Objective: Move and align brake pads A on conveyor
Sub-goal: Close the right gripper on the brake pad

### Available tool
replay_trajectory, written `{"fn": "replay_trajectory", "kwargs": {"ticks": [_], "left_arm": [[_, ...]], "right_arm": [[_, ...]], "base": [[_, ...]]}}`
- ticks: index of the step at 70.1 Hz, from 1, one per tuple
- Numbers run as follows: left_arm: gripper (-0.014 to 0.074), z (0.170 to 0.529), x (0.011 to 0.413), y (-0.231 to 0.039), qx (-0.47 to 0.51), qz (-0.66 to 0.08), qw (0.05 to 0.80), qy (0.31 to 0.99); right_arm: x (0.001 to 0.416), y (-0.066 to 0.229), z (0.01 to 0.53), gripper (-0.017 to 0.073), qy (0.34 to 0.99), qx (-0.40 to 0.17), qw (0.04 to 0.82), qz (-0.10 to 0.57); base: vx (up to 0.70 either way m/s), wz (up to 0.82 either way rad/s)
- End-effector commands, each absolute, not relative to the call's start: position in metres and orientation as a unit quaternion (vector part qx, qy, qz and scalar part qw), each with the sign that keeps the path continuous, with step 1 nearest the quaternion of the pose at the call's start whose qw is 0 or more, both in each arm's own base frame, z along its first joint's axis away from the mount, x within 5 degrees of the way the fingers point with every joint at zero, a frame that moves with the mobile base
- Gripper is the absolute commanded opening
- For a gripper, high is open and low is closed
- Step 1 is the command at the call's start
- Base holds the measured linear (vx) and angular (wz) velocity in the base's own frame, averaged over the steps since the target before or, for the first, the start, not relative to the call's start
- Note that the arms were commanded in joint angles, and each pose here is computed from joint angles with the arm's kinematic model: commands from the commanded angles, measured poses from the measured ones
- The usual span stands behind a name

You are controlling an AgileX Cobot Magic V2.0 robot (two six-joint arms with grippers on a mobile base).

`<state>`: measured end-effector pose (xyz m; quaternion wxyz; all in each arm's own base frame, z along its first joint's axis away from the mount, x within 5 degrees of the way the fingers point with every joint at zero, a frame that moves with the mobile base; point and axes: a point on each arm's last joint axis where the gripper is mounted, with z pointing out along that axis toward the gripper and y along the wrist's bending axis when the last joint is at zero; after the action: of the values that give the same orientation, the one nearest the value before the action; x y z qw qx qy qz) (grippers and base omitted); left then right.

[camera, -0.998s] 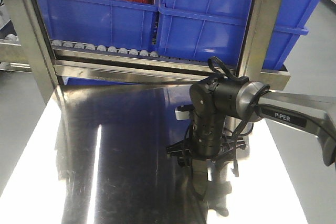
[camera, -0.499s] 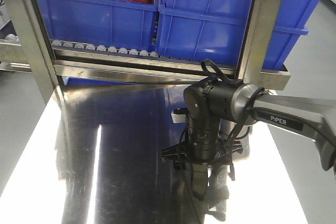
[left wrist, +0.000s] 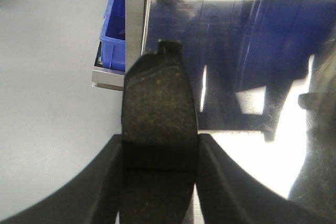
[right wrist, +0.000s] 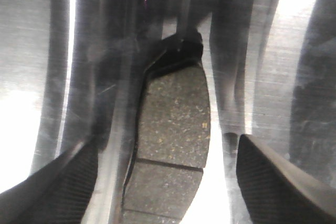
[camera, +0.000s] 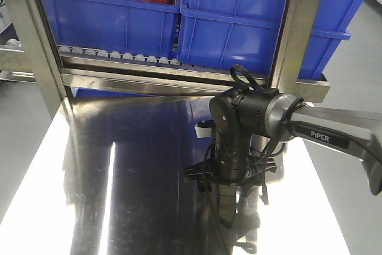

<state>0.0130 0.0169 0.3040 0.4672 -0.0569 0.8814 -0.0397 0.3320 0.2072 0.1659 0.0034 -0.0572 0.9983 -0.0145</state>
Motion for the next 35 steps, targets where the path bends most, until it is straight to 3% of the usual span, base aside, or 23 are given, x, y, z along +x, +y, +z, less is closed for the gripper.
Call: {"fn": "replay_trajectory", "kwargs": {"ticks": [1,11,16,22,31,35], "left_arm": [[-0.0006,0.3190,0.0170,0.0162,-0.050,-0.046,0.512,0.856],[-0.0006,0.3190,0.0170,0.0162,-0.050,-0.046,0.512,0.856],[-0.0006,0.3190,0.0170,0.0162,-0.050,-0.046,0.512,0.856],[-0.0006,0.3190,0.0170,0.0162,-0.050,-0.046,0.512,0.856],[-0.0006,0.3190,0.0170,0.0162,-0.050,-0.046,0.512,0.856],[-0.0006,0.3190,0.0170,0.0162,-0.050,-0.046,0.512,0.856]], "right_arm": [[0.3355,0.2058,0.1908,0.0520,0.998,-0.057,0.041,-0.002],[0.3362,0.2064,0.1907,0.0475,0.997,-0.057,0.046,0.000],[0.3364,0.2065,0.1908,0.0412,0.997,-0.057,0.047,0.001],[0.3364,0.2065,0.1908,0.0281,0.997,-0.057,0.047,0.001],[0.3357,0.2061,0.1907,-0.0018,0.997,-0.059,0.043,-0.001],[0.3351,0.2056,0.1907,-0.0017,0.997,-0.063,0.039,-0.003]], "base": [[0.00,0.00],[0.00,0.00],[0.00,0.00],[0.00,0.00],[0.00,0.00],[0.00,0.00]]}}
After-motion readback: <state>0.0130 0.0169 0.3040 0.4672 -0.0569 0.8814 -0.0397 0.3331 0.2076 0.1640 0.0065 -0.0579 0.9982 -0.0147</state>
